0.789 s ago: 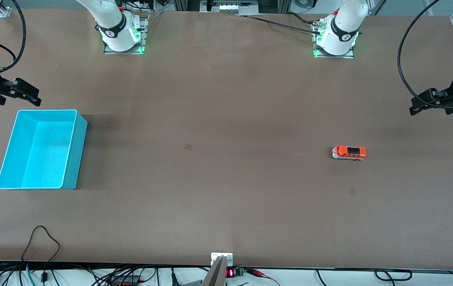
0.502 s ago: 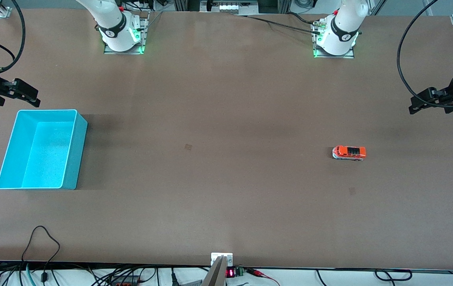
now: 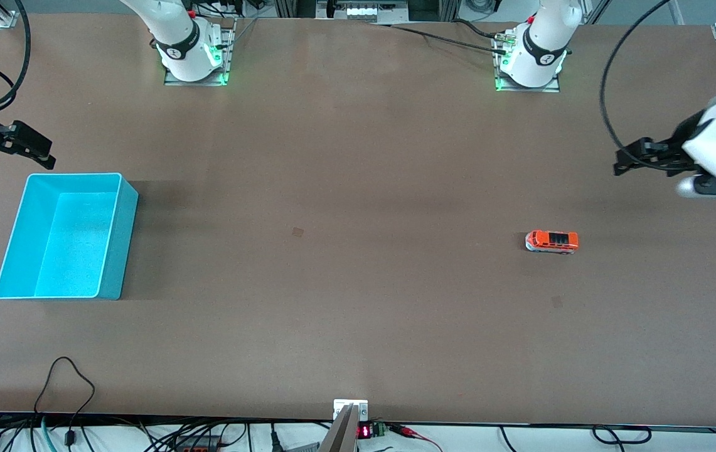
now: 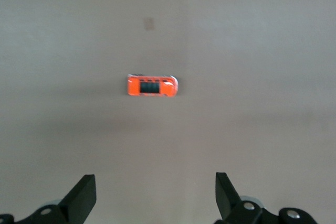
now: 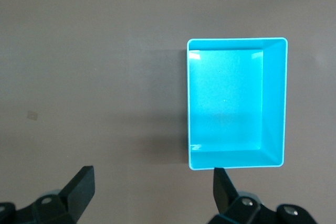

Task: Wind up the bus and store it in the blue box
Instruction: 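Move the left gripper over the orange toy bus, then lower the open left gripper around the bus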

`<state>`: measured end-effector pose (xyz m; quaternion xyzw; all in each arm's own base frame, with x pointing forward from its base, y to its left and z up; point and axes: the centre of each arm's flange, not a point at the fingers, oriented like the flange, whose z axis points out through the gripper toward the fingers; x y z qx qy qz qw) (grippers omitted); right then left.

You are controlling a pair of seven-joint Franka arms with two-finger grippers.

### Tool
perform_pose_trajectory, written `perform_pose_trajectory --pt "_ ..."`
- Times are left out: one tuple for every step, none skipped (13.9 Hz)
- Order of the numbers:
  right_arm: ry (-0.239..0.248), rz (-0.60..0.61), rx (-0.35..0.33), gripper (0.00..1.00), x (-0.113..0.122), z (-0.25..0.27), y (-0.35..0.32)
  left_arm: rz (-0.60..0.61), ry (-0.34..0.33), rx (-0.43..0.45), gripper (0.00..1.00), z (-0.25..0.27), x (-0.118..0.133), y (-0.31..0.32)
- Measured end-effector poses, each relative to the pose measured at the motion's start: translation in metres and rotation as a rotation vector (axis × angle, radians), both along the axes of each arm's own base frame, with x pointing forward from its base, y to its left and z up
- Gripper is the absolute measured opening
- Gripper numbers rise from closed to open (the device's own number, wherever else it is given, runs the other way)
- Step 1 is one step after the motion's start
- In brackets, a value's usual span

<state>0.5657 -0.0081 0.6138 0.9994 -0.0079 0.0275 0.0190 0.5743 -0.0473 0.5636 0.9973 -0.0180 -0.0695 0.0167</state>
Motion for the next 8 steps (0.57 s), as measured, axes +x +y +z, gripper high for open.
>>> perform_pose_trajectory --pt "0.000 0.000 0.000 1.00 0.000 0.000 0.000 -0.022 0.020 0.001 1.00 -0.010 0.002 -0.013" --pt "-0.001 0.000 0.000 1.00 0.000 0.000 0.000 -0.051 0.039 -0.001 1.00 -0.021 0.005 -0.022" --pt "0.000 -0.001 0.000 1.00 0.000 0.000 0.000 -0.098 0.060 -0.007 1.00 -0.034 0.009 -0.027" --pt "0.001 -0.004 0.000 1.00 0.001 -0.001 -0.002 -0.158 0.084 -0.017 1.00 -0.049 0.013 -0.029" --pt "0.004 -0.008 0.000 1.00 0.001 -0.003 -0.004 -0.216 0.106 -0.026 1.00 -0.067 0.018 -0.029" --pt "0.005 -0.012 0.000 1.00 0.002 -0.004 -0.006 -0.270 0.118 -0.033 1.00 -0.086 0.021 -0.029" --pt "0.006 -0.014 -0.001 1.00 0.003 -0.005 -0.007 -0.329 0.127 -0.041 1.00 -0.106 0.023 -0.028" --pt "0.006 -0.015 -0.001 1.00 0.003 -0.005 -0.007 -0.391 0.130 -0.052 1.00 -0.125 0.023 -0.026"
